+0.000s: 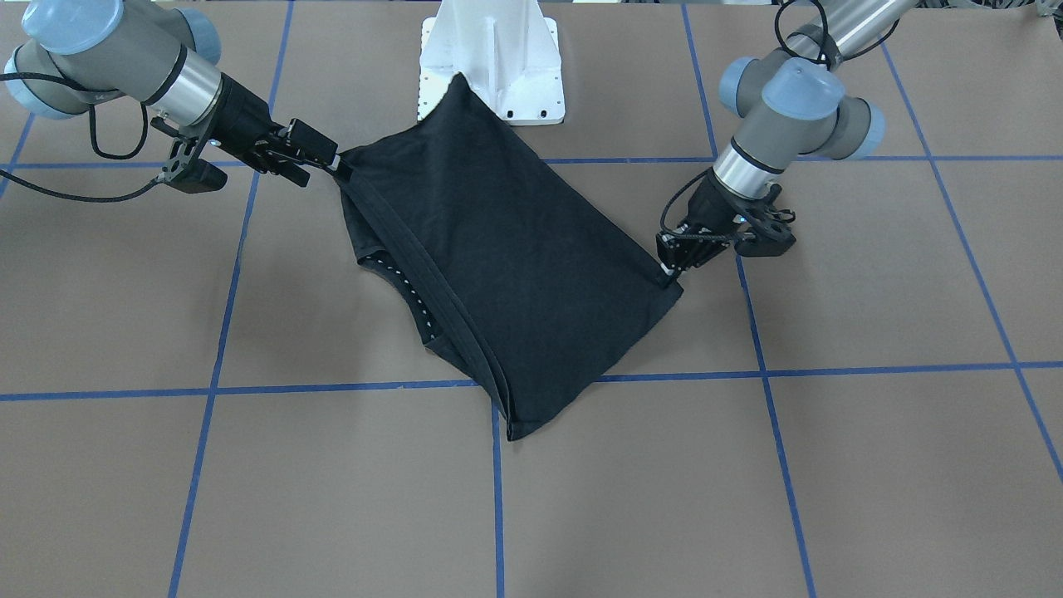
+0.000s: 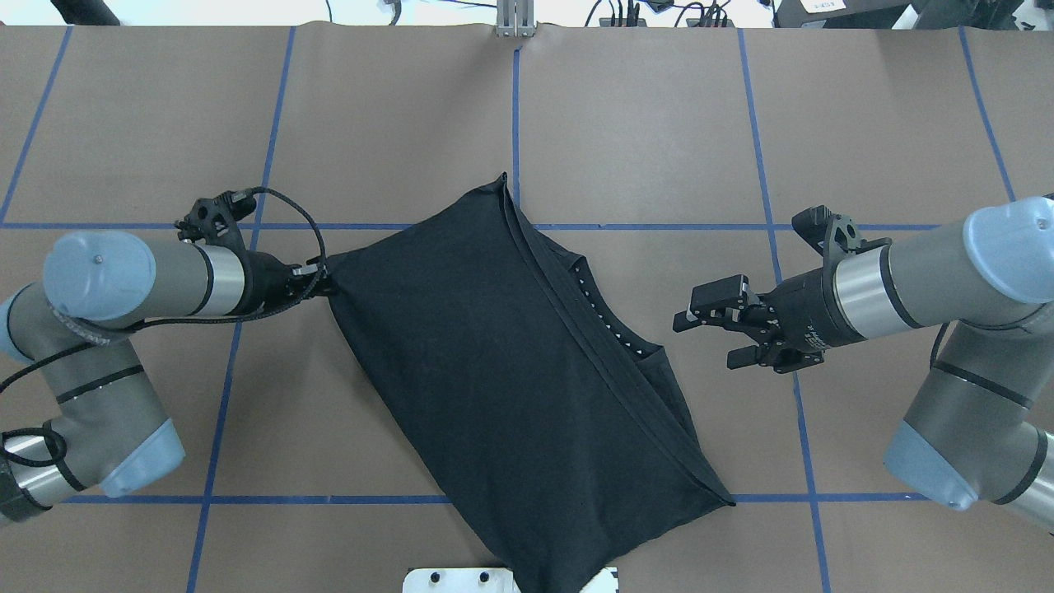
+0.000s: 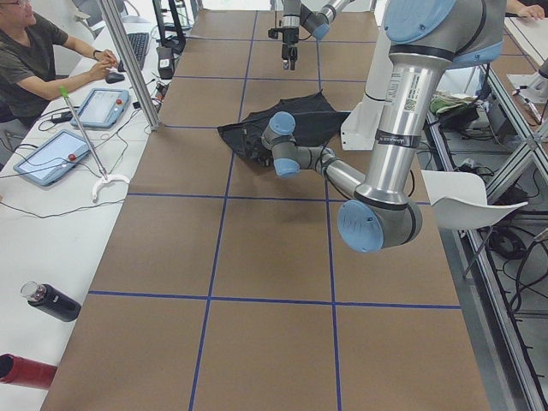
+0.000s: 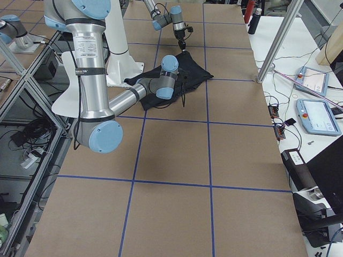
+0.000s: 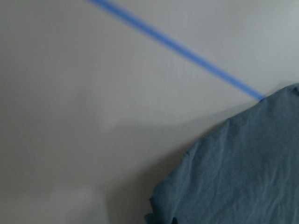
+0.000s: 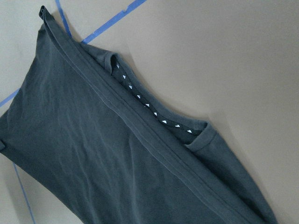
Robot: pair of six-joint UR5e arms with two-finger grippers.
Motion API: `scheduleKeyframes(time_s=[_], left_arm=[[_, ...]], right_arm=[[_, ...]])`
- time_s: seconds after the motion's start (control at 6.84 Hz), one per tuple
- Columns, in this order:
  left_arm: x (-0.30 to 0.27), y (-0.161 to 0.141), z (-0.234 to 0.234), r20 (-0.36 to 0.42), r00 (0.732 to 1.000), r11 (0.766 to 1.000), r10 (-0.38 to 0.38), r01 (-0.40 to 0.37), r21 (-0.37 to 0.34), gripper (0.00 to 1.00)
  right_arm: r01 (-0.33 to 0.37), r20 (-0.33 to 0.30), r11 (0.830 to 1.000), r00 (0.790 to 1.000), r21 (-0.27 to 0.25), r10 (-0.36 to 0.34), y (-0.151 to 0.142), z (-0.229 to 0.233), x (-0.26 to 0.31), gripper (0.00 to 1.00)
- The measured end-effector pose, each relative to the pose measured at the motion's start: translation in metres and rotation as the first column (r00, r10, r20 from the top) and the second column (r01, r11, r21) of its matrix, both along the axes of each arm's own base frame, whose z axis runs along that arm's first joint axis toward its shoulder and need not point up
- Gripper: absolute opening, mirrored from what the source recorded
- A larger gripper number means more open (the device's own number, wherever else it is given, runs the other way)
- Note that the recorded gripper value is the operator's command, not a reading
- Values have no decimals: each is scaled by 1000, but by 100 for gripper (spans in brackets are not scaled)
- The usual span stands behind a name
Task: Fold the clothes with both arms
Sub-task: 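Pull the corner with the left gripper to square the shirt, then release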
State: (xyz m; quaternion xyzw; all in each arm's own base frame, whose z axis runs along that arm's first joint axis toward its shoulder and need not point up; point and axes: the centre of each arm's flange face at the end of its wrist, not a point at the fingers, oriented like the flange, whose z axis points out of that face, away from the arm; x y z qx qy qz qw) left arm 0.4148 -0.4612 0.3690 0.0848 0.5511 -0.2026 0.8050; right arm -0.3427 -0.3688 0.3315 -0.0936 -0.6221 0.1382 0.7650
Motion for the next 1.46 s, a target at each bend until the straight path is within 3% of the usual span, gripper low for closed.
scheduleKeyframes(time_s=[0.29, 0.88, 1.32, 1.46], left_arm=[[19, -68, -20, 37, 998, 999, -53, 53, 7, 0], [70, -166, -33, 34, 986, 986, -163, 161, 48, 0], [68, -195, -23, 54, 975, 974, -217, 213, 75, 0], [64, -199, -19, 63, 972, 972, -225, 219, 79, 99]], right_arm=[[-15, -2, 1000, 1000, 3, 15, -2, 0, 1, 100], [-40, -5, 999, 999, 7, 40, -6, 0, 3, 100], [-57, -8, 998, 998, 10, 57, -8, 0, 2, 100], [-62, -10, 998, 998, 11, 62, -8, 1, 2, 100]])
